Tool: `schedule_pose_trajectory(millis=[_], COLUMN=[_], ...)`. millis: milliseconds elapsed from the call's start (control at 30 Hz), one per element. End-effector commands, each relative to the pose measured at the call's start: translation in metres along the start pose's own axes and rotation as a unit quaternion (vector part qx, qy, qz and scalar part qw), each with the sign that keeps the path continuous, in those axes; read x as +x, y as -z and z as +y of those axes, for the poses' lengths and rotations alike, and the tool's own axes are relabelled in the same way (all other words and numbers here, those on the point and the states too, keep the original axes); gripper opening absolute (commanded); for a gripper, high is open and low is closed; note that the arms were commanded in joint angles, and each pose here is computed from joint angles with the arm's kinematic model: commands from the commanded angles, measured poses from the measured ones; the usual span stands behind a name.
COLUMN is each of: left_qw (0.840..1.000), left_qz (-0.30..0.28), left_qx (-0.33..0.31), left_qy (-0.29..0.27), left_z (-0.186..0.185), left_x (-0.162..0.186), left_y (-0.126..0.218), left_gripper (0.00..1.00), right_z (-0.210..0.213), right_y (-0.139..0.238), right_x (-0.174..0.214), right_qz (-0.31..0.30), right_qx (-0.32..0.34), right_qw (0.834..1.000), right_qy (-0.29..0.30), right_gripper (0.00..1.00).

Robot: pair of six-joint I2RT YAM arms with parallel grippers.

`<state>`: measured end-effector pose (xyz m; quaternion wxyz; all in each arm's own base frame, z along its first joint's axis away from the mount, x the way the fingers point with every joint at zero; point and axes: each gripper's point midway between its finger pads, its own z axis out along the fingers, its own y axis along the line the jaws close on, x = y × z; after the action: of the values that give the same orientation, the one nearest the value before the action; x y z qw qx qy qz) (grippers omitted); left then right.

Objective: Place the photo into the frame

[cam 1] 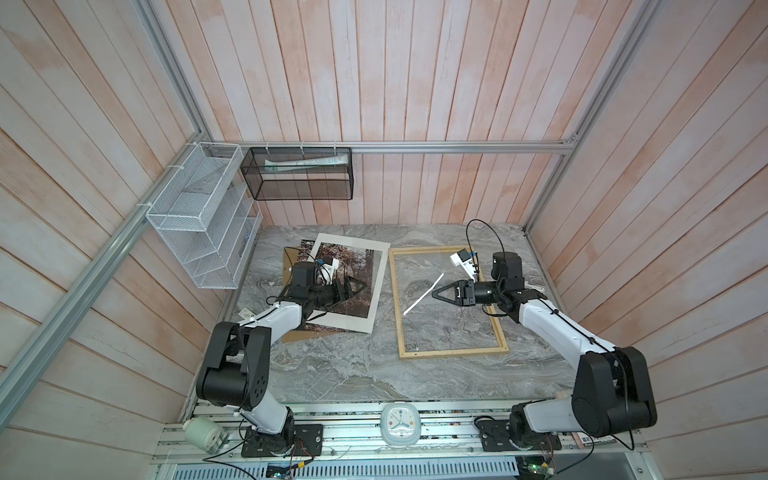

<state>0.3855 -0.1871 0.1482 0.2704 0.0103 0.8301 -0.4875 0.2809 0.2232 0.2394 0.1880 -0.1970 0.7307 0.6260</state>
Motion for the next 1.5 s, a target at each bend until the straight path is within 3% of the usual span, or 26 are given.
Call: schedule_pose_trajectory(millis=[0, 100, 433, 600, 900, 1467], left_qw=[0.997, 0.993, 0.991, 0.988, 0.985, 0.981], left_qz=[-0.003, -0.003, -0.015, -0.013, -0.009, -0.002], left_qx=[0.060, 0.092, 0.112, 0.127, 0.134, 0.150], left_qy=[-0.057, -0.067, -0.076, -0.085, -0.107, -0.123], left_z=[-0.031, -0.043, -0.050, -0.059, -0.074, -0.084], left_x=[-0.023, -0.030, -0.045, -0.047, -0.051, -0.044], left_y=[0.006, 0.013, 0.034, 0.040, 0.051, 0.058], left_gripper=[0.91, 0.89, 0.73, 0.64, 0.57, 0.31], right_z=[0.007, 0.000, -0.020, -0.038, -0.071, -0.059], right_y=[0.005, 0.006, 0.007, 0.007, 0.009, 0.011], right_x=[-0.007, -0.007, -0.002, 0.000, 0.005, -0.003], right_qz=[-0.004, -0.006, -0.004, 0.005, 0.012, -0.001], right_qx=[-0.023, -0.016, 0.016, 0.048, 0.118, 0.117], right_qw=[0.999, 0.999, 1.000, 0.999, 0.993, 0.993], right_qy=[0.042, 0.038, 0.020, 0.011, -0.001, 0.020], right_gripper=[0.00, 0.00, 0.00, 0.00, 0.00, 0.00])
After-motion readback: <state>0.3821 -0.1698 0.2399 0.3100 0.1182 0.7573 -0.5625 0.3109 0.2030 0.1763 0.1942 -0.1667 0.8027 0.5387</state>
